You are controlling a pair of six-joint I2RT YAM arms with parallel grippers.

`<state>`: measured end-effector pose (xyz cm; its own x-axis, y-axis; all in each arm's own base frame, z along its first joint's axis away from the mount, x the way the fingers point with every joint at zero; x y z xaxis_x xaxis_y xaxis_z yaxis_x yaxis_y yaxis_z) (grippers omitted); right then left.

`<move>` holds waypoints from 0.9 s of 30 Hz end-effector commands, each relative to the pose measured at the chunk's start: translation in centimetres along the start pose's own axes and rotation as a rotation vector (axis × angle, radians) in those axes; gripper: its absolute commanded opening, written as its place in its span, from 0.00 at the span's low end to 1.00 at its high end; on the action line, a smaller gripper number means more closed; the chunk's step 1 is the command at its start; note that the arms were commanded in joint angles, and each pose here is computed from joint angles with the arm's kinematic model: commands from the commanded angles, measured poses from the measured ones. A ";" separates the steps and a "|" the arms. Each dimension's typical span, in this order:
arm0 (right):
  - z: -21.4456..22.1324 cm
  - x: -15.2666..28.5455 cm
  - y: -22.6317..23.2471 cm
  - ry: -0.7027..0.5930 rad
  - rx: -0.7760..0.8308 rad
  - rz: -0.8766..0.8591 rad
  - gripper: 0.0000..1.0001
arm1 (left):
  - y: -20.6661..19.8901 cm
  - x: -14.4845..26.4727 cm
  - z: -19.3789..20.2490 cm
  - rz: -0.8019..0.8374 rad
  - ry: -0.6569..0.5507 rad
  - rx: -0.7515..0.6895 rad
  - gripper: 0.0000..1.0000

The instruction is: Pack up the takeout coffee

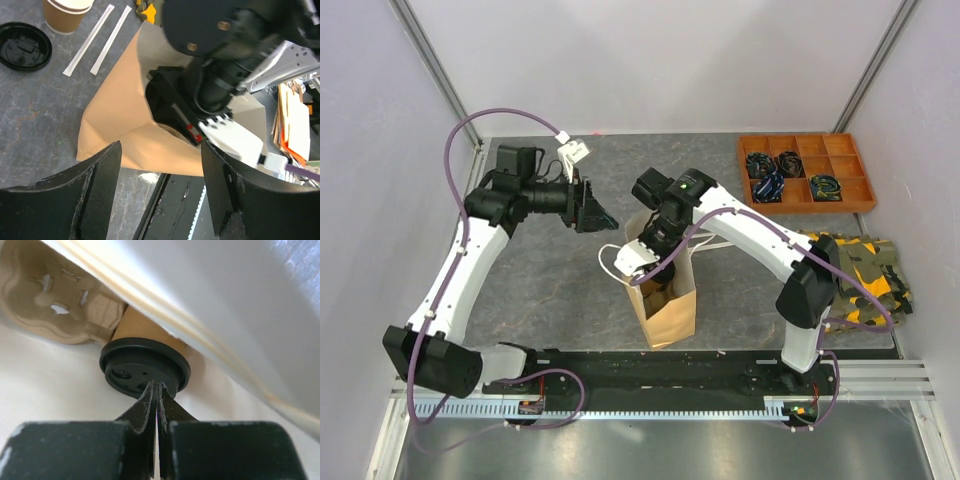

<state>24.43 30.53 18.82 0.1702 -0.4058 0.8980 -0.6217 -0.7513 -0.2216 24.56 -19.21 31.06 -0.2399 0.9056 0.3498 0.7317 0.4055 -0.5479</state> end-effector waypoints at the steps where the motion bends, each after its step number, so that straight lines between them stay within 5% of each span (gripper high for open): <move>1: -1.0 1.4 0.9 -0.008 -0.008 0.018 0.04 | -0.7 -0.7 -0.5 -0.018 0.021 0.018 0.70; 27: -0.3 1.0 0.2 0.022 -0.012 0.040 0.04 | -3.7 -0.9 -0.2 0.145 0.088 0.018 0.68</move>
<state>24.34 30.02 18.42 0.1525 -0.3984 0.9044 -0.6410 -0.7364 -0.2163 23.85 -21.21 31.50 -0.1435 0.9190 0.3672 0.7087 0.3544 -0.6100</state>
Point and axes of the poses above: each gripper's point midway between its finger pads, its own x axis back along the fingers, its own y axis along the line the jaws close on, z = x × y, the point moved 2 cm from there along x, back along the fingers, and after that the axes turned 2 degrees about x, right-handed, at the moved point
